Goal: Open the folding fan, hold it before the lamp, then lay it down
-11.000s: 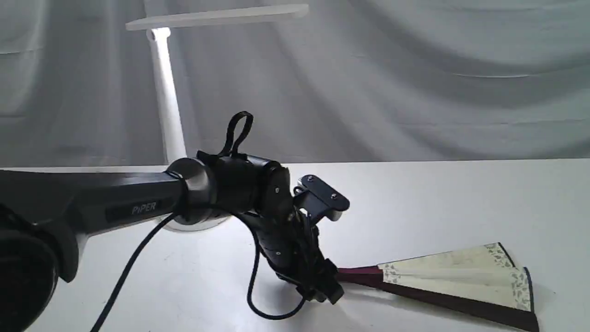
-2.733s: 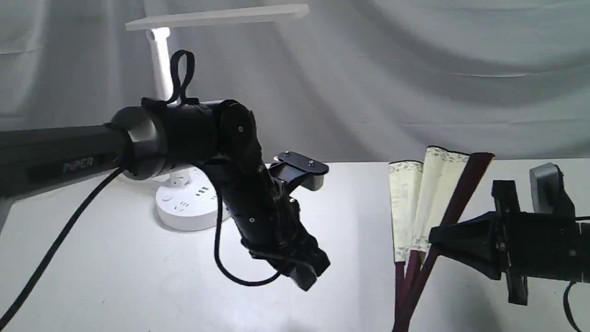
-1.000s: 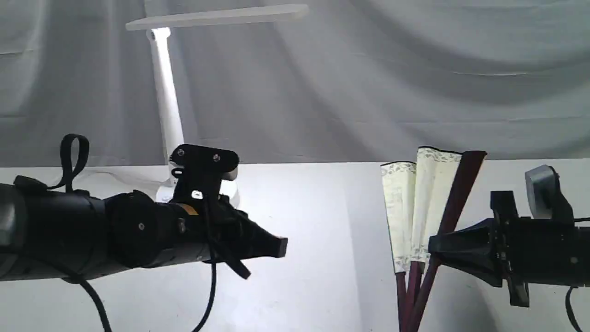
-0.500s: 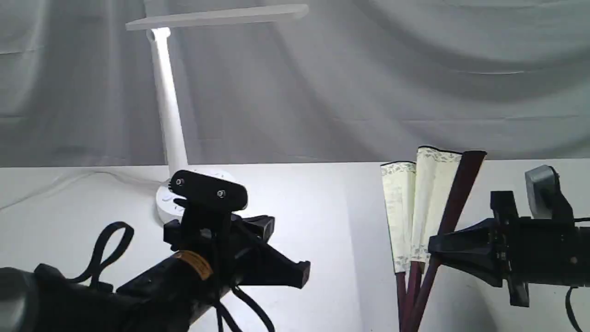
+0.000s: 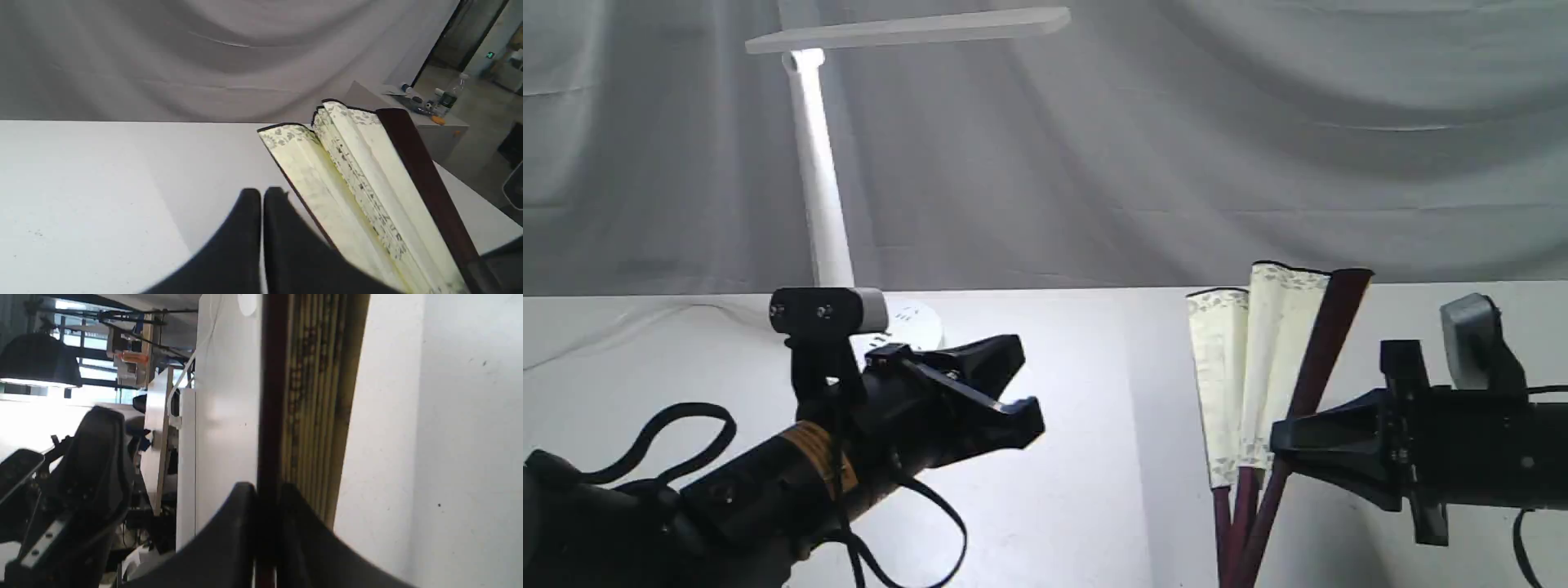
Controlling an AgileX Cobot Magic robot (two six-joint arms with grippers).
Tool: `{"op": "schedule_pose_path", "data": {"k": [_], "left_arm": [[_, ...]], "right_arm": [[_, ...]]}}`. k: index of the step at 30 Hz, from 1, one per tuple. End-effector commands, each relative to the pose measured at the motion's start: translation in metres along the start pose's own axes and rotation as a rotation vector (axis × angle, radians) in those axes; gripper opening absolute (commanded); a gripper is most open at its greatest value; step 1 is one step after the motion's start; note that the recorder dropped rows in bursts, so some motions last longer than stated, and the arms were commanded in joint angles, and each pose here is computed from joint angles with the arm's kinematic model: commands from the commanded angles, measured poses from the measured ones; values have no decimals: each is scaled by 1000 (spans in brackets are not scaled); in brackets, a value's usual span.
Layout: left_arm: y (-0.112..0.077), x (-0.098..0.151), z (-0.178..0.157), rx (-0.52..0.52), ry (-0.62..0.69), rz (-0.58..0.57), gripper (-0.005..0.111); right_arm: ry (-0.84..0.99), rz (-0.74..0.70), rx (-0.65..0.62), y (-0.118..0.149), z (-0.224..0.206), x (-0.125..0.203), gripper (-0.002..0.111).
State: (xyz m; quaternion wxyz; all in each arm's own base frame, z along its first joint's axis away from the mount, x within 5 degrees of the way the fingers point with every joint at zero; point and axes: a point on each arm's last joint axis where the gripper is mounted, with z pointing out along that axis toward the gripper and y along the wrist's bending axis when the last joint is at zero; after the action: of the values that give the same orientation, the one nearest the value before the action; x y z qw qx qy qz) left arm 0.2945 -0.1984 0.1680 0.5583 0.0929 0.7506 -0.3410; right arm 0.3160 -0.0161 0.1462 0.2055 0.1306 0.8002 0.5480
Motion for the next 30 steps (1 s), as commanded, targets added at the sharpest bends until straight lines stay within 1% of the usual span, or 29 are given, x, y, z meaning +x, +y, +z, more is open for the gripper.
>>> {"op": "schedule_pose_path", "data": {"k": [1, 3, 5, 7, 10, 15, 18, 21, 24, 30], "left_arm": [[11, -2, -3, 14, 26, -45, 1], [21, 0, -4, -4, 62, -93, 4], [29, 4, -4, -16, 99, -157, 12], [36, 10, -4, -9, 134, -249, 19], [41, 18, -3, 44, 168, -441, 25], [53, 26, -2, 145, 137, -680, 31], [62, 33, -2, 145, 136, -807, 40], [65, 41, -1, 158, 151, -904, 49], [67, 50, -1, 162, 170, -934, 52], [71, 60, 0, 137, 185, -953, 52]], "right_arm": [[72, -43, -40, 14, 18, 10, 0], [97, -54, -45, 17, 25, 14, 0], [124, -61, -51, 21, 32, 19, 0], [148, -69, -56, 24, 38, 23, 0], [176, -78, -62, 27, 45, 28, 0], [201, -86, -67, 30, 52, 33, 0], [218, -92, -70, 32, 56, 36, 0], [229, -95, -73, 34, 58, 38, 0], [239, -98, -75, 35, 61, 40, 0], [267, -110, -86, 40, 70, 47, 0]]}}
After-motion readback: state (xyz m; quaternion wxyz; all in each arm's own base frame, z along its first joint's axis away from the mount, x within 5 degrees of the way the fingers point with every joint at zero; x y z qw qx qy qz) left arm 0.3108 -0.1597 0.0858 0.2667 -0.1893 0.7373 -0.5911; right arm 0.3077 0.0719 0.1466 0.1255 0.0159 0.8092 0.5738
